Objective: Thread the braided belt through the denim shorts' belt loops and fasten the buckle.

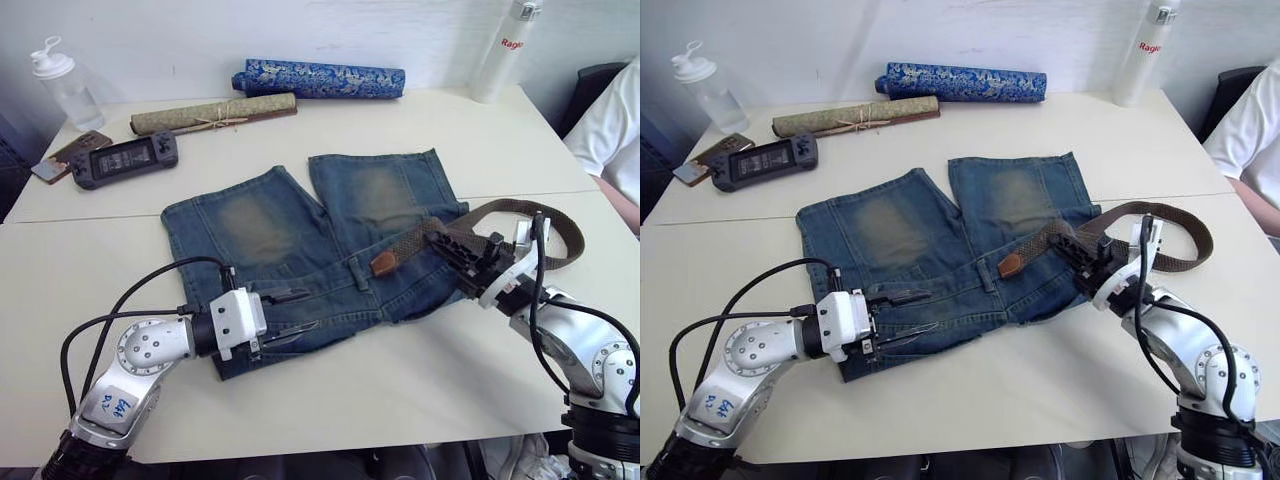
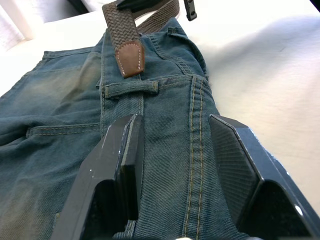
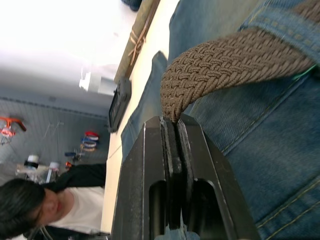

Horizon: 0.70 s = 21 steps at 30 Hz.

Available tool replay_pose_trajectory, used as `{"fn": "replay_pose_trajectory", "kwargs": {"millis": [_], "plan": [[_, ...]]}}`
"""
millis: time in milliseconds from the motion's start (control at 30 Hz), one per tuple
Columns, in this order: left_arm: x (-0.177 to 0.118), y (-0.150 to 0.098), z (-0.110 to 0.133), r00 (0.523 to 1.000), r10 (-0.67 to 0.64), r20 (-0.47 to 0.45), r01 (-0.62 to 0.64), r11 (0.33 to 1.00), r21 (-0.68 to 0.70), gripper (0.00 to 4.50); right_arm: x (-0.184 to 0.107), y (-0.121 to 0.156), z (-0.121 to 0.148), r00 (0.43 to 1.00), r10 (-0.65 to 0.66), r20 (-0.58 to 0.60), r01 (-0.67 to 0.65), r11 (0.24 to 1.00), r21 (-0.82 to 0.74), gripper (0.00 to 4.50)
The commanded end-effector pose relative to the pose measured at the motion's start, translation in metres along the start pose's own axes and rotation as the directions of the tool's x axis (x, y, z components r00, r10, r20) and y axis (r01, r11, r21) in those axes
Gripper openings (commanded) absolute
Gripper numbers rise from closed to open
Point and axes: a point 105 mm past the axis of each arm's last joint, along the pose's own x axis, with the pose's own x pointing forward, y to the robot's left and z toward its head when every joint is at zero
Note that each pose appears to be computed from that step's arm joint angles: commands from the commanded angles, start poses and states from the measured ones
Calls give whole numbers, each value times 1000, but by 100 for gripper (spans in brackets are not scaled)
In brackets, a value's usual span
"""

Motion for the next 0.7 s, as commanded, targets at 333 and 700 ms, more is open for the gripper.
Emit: {"fn": "replay_pose_trajectory", "kwargs": {"millis": [333, 700], "plan": [[-5, -2, 0, 1000, 3, 14, -3, 1000, 17, 234, 11, 0, -22, 1000, 6, -27, -9, 994, -111, 0], [-1, 0, -3, 1000, 1, 12, -2, 999, 44, 234, 13, -14, -47, 993, -26, -115, 29, 999, 24, 0]]}}
